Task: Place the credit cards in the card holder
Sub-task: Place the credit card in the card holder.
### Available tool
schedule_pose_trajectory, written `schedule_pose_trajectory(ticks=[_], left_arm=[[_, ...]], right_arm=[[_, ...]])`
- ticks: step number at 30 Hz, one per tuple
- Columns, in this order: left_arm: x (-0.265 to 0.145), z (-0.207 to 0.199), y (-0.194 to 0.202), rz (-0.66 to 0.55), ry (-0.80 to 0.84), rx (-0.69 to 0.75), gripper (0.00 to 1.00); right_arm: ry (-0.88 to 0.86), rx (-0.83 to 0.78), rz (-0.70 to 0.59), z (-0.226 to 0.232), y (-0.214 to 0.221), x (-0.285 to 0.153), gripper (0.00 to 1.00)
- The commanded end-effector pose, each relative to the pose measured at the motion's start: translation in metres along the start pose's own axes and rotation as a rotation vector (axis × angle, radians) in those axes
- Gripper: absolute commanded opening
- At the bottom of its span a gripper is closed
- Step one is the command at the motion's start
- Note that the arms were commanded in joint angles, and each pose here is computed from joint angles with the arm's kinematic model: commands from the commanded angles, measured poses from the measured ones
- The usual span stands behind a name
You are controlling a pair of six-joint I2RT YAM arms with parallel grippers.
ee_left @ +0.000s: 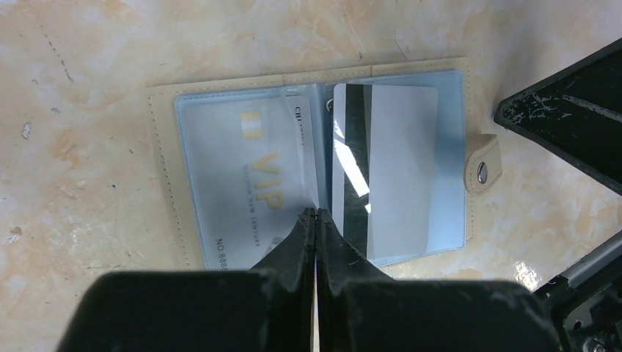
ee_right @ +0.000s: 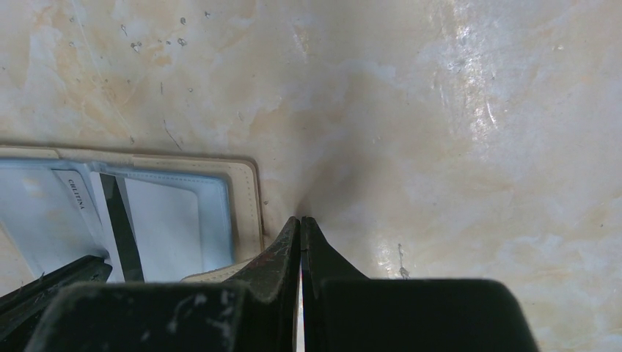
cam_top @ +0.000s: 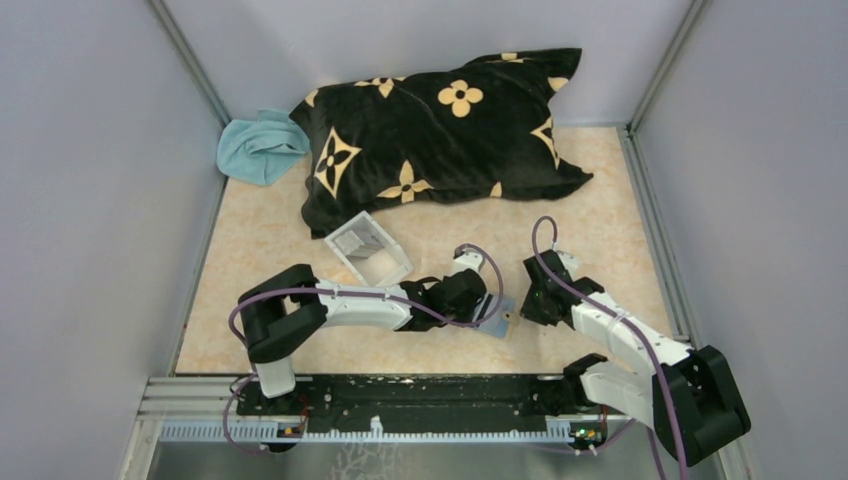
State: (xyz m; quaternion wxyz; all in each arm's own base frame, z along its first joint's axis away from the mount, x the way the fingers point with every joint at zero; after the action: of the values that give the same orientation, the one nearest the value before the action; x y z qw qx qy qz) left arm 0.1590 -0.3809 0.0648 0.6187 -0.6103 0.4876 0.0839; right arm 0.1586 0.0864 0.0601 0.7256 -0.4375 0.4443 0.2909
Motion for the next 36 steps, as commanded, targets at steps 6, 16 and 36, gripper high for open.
schedule_pose_trajectory(ticks=[6, 16, 36], left_arm=[[0.006, 0.003, 0.019, 0.062, 0.029, 0.005, 0.0], [0.009, -0.003, 0.029, 0.094, 0.085, -0.021, 0.0], [0.014, -0.021, 0.022, 0.09, 0.166, -0.043, 0.0]], right_arm=[[-0.005, 0.01, 0.009, -0.001, 0.005, 0.003, 0.0], [-0.02, 0.006, 0.02, 0.003, 0.006, 0.004, 0.0], [-0.049, -0.007, 0.026, 0.017, 0.003, 0.007, 0.0]])
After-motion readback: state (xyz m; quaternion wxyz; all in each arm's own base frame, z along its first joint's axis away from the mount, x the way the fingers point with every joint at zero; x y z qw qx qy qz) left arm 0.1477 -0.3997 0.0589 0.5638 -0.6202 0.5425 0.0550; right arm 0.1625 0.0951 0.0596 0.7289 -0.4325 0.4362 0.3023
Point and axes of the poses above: each gripper's point midway between its finger pads, its own x axis out along the fingers, its own z axis along the line the jaws close on, y = z × x, the point moved 5 cm from there along -x, back along the fingers, and after that the axes turned 4 degrees about x, right-handed, at the moved point
